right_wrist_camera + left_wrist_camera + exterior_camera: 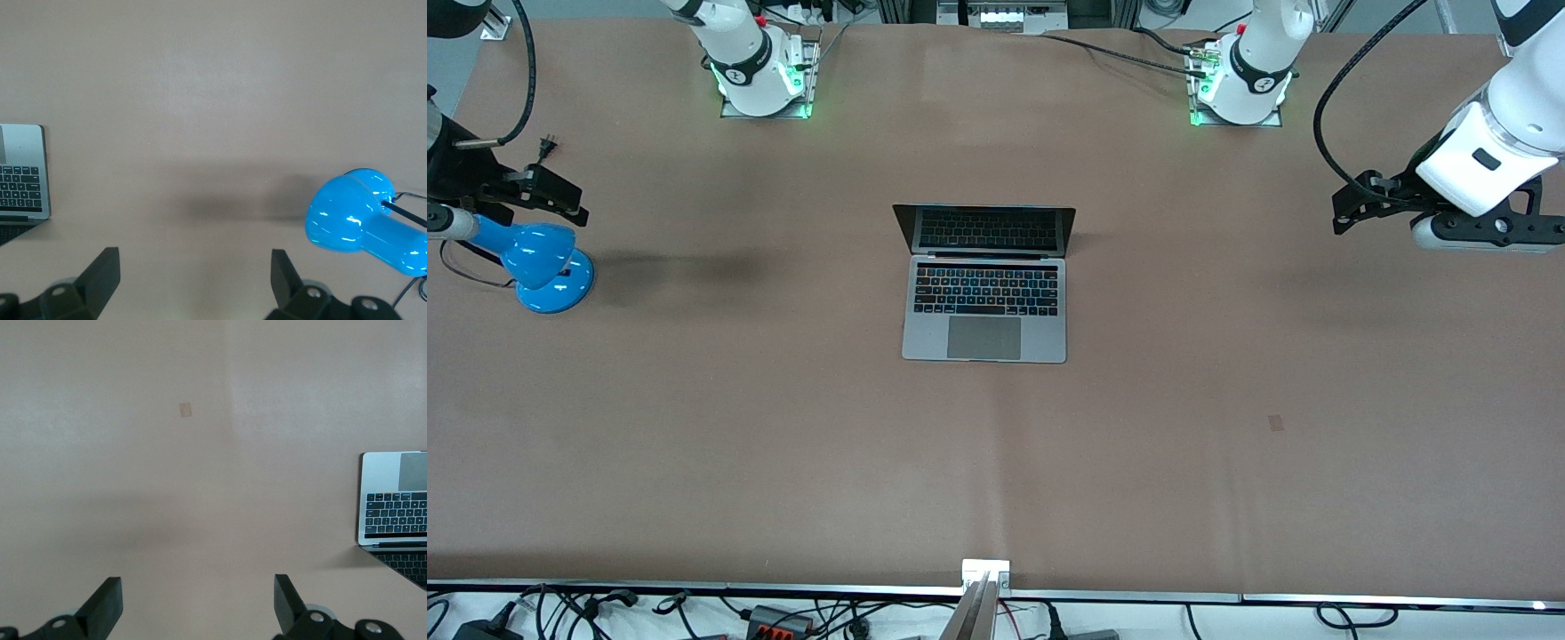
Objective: Close laptop with both arms from behind
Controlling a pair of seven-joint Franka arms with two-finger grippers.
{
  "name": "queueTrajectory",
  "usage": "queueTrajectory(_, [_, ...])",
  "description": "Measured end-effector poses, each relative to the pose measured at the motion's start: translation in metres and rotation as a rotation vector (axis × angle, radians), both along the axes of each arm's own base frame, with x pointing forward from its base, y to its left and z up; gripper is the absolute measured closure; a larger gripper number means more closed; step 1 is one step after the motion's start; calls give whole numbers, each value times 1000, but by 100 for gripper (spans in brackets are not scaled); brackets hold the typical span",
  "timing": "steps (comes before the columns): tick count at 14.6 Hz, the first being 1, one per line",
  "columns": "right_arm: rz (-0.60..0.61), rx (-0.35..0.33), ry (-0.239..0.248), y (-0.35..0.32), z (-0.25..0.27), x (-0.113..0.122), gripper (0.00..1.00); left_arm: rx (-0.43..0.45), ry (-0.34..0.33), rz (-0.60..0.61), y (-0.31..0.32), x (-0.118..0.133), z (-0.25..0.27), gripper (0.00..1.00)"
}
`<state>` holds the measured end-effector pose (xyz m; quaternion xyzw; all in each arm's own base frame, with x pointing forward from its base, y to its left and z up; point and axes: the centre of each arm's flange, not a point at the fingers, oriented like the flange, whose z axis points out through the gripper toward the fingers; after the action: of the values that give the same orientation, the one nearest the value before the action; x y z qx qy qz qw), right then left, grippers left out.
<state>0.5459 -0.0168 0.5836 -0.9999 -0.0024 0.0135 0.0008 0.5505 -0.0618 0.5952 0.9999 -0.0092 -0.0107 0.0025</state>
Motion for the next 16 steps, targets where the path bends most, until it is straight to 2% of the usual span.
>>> queueTrajectory(2, [0, 1, 12, 0, -4, -1, 4, 0, 0, 2, 1, 0, 0, 0])
queueTrajectory(3, [1, 1, 19, 1, -7, -1, 12, 0, 0, 3, 1, 0, 0, 0])
queueTrajectory(4, [4, 1, 26, 3, -10, -1, 26, 0, 0, 3, 1, 0, 0, 0])
queueTrajectory(7, [33, 3, 42, 19, -18, 0, 58, 1, 7, 3, 1, 0, -2, 0])
queueTrajectory(11, [90, -1, 82, 66, -38, 3, 98, 8, 83, -2, -1, -4, -14, 0])
queueTrajectory(14, [170, -10, 137, 117, -66, 1, 99, 5, 95, -17, -2, 5, -22, 0])
queueTrajectory(16, [189, -7, 167, 153, -82, -3, 99, 3, 110, -31, -2, 12, -29, 7])
